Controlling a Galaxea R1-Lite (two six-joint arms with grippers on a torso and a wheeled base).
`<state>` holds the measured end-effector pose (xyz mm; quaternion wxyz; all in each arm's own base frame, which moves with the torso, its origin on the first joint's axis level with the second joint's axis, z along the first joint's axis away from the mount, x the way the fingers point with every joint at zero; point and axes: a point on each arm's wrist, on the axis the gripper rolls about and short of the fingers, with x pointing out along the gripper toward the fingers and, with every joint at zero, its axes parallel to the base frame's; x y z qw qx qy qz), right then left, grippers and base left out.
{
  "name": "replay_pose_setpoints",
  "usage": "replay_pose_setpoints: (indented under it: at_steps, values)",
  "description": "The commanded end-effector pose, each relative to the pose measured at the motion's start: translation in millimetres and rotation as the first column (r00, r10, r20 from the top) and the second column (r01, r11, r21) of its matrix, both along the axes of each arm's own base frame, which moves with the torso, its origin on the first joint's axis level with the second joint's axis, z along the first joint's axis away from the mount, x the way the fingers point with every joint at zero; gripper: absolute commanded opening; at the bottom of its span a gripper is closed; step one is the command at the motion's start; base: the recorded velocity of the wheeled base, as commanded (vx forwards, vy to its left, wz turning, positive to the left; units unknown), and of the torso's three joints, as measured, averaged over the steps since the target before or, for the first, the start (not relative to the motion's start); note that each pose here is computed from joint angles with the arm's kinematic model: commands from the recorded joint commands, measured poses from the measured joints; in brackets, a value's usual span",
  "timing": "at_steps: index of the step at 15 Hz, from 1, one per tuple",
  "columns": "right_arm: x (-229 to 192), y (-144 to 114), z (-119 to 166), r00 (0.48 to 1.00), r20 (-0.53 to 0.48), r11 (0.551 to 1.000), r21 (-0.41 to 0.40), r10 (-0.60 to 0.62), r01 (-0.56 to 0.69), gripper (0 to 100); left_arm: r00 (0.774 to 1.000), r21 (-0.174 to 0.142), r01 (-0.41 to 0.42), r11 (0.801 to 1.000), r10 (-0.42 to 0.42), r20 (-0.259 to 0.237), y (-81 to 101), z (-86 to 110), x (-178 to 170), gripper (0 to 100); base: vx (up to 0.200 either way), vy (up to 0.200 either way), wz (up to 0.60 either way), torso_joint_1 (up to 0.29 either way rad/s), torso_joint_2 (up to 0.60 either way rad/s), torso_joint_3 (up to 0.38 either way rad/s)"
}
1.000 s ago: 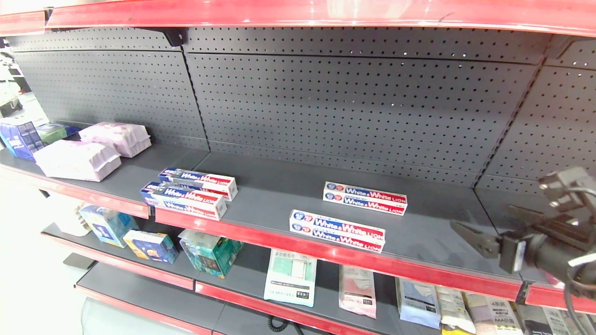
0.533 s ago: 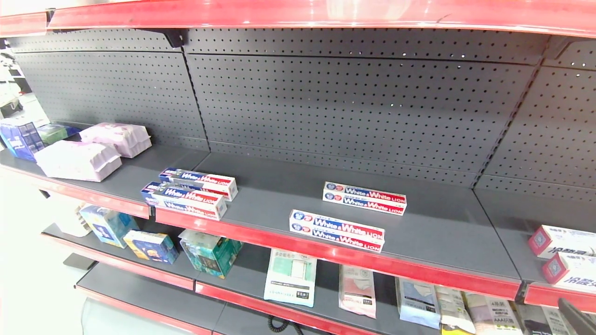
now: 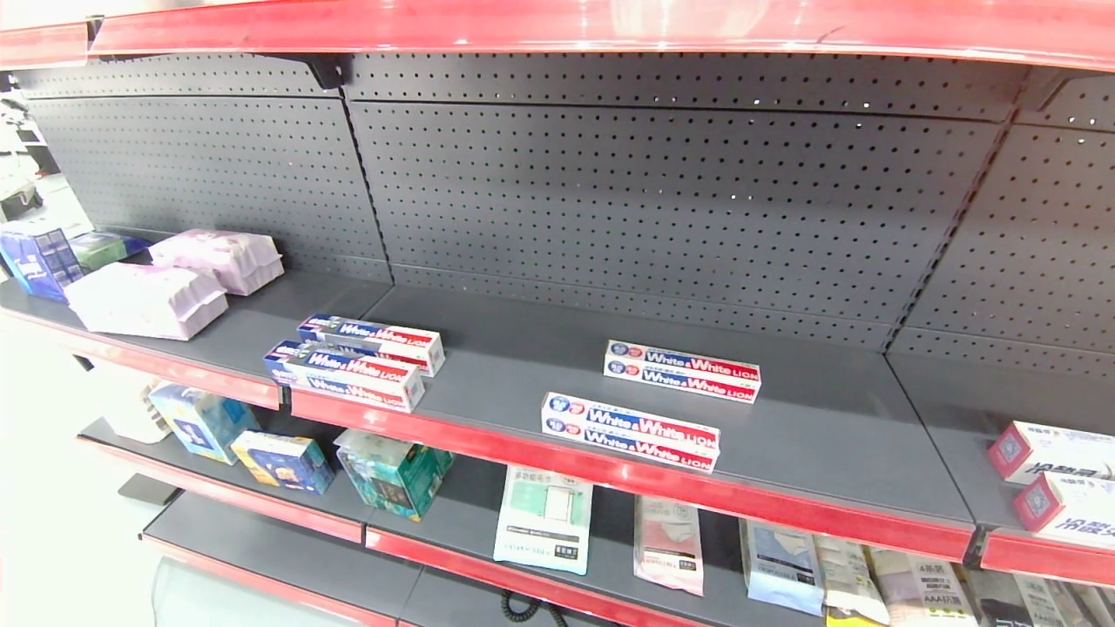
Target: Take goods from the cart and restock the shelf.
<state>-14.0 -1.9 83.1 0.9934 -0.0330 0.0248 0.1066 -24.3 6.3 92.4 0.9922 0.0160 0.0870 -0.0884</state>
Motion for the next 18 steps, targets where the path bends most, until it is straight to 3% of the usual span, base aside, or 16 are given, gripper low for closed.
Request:
replay_pose_setpoints:
  at_steps: [1, 3, 4, 7, 10, 12, 13, 14, 16, 18]
  values:
    - [-1.0, 1.4, -2.0, 0.997, -0.010, 0.997, 0.008, 0.074, -0.074, 100, 1.000, -0.006, -0.002, 1.000, 0.002, -0.009, -0.1, -2.1, 0.6, 100, 0.000, 0.000, 0.00, 0.000, 0.00, 0.000]
    - [-0.9, 0.7, -3.7, 0.999, -0.027, 0.999, 0.008, 0.039, -0.039, 100, 1.000, -0.005, -0.010, 1.000, 0.010, -0.012, 0.0, -2.1, 0.9, 100, 0.000, 0.000, 0.00, 0.000, 0.00, 0.000]
    - [-0.9, -0.8, -5.5, 0.996, -0.057, 0.996, 0.049, -0.071, 0.074, 100, 0.999, 0.001, -0.026, 1.000, 0.026, -0.026, -0.2, -1.7, 2.3, 100, 0.000, 0.000, 0.00, 0.000, 0.00, 0.000]
    - [-1.0, 3.0, -5.5, 0.952, -0.061, 0.952, 0.043, -0.301, 0.303, 100, 0.994, 0.016, -0.082, 0.997, 0.083, -0.072, -0.3, 0.9, 7.2, 100, 0.000, 0.000, 0.00, 0.000, 0.00, 0.000]
    - [-1.1, 4.5, -5.9, 0.969, -0.054, 0.969, 0.046, -0.240, 0.242, 100, 0.981, 0.027, -0.163, 0.986, 0.165, -0.105, -1.9, 10.0, 12.0, 100, 0.000, 0.000, 0.00, 0.000, 0.00, 0.000]
    - [-2.0, 3.7, -6.2, 0.986, -0.047, 0.986, 0.047, -0.157, 0.160, 100, 0.969, -0.004, -0.207, 0.978, 0.204, -0.137, -2.9, 22.4, 18.2, 100, 0.000, 0.000, 0.00, 0.000, 0.00, 0.000]
    - [-4.3, 3.0, -6.3, 0.994, -0.004, 0.994, 0.010, -0.107, 0.107, 100, 0.965, -0.004, -0.216, 0.976, 0.213, -0.153, -3.1, 25.6, 21.4, 100, 0.000, 0.000, 0.00, 0.000, 0.00, 0.000]
    - [-6.9, 3.4, -6.9, 0.992, 0.031, 0.992, 0.008, -0.124, 0.124, 100, 0.966, -0.006, -0.218, 0.976, 0.214, -0.146, -2.9, 23.9, 19.9, 100, 0.000, 0.000, 0.00, 0.000, 0.00, 0.000]
    - [-8.8, 3.1, -7.7, 0.986, 0.037, 0.983, 0.095, -0.160, 0.156, 100, 0.971, -0.015, -0.210, 0.978, 0.206, -0.120, -2.5, 14.1, 13.7, 100, 0.000, 0.000, 0.00, 0.000, 0.00, 0.000]
    - [-8.8, 2.9, -7.7, 0.985, 0.038, 0.982, 0.090, -0.168, 0.164, 100, 0.974, -0.021, -0.209, 0.978, 0.206, -0.098, -2.0, 9.8, 9.5, 100, 0.000, 0.000, 0.00, 0.000, 0.00, 0.000]
